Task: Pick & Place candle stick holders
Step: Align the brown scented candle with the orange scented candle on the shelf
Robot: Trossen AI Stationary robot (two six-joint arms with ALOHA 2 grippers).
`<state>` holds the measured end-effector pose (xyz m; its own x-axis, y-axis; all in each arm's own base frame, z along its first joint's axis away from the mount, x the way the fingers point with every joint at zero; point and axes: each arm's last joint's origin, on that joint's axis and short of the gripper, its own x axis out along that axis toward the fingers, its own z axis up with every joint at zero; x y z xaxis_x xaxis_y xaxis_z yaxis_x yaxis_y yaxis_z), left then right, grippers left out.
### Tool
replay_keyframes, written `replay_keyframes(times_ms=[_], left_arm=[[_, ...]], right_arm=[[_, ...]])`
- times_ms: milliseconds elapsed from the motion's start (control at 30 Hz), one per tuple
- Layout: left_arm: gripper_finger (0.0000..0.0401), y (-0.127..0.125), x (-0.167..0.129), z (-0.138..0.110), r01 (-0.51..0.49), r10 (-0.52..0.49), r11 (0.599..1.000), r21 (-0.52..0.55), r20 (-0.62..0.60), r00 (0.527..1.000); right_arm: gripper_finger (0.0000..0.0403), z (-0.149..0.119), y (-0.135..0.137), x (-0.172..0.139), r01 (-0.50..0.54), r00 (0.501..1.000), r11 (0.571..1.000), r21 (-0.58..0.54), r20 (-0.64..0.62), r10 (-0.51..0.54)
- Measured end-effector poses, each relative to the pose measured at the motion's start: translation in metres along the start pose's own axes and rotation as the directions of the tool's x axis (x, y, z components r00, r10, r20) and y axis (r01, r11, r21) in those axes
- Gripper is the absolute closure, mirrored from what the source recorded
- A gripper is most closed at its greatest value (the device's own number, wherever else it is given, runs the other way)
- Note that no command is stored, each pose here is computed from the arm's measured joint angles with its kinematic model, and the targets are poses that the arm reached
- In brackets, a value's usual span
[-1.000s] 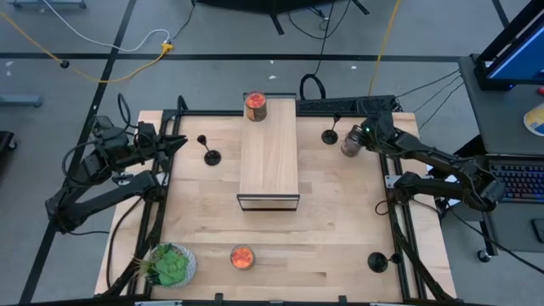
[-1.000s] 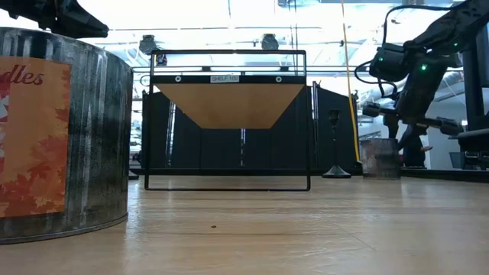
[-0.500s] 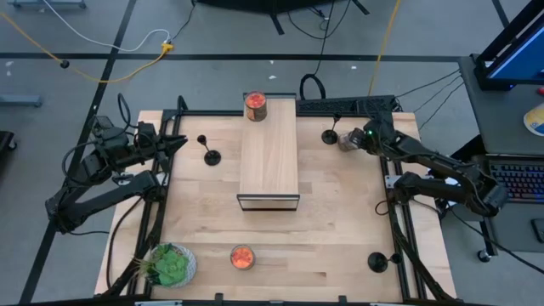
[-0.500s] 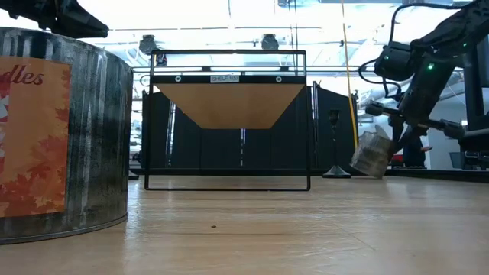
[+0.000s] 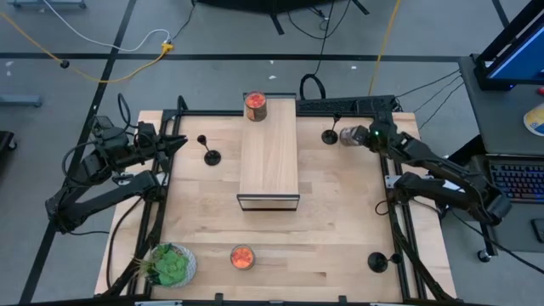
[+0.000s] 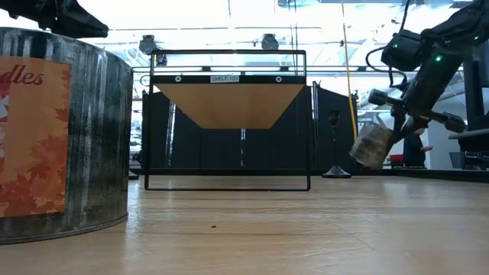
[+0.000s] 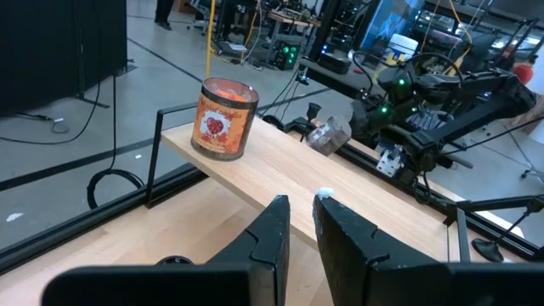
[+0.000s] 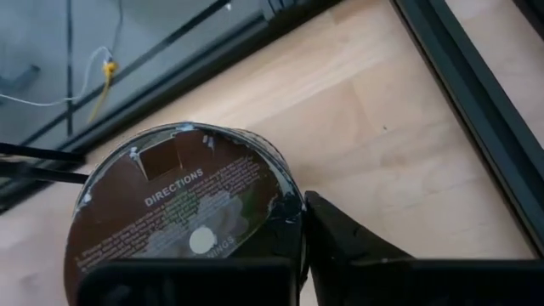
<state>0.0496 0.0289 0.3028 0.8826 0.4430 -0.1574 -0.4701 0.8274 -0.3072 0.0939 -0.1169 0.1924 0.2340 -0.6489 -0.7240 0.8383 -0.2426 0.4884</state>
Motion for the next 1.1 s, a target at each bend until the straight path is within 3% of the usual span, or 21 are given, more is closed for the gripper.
replay_keyframes(times_ms=[300,700,900,1100], left_arm=[[0.0338,0.0,0.0,0.0,0.0,0.0,1.0,-0.005,0.0,1.0],[0.0339,0.0,0.0,0.0,0.0,0.0,1.0,-0.006,0.001,1.0],[0.0339,0.0,0.0,0.0,0.0,0.0,1.0,-0.002,0.001,1.0],[0.0339,0.0,0.0,0.0,0.0,0.0,1.0,-0.002,0.001,1.0]], right_arm=[[0.0403,0.01,0.005,-0.017,-0.053,0.994,0.999,0.007,0.096,0.052],[0.0403,0.055,0.05,-0.076,-0.161,0.943,0.98,-0.121,0.275,0.189],[0.0403,0.072,0.077,-0.101,-0.228,0.921,0.952,-0.206,0.272,0.28],[0.0403,0.076,0.109,-0.105,-0.279,0.917,0.916,-0.289,0.205,0.343]])
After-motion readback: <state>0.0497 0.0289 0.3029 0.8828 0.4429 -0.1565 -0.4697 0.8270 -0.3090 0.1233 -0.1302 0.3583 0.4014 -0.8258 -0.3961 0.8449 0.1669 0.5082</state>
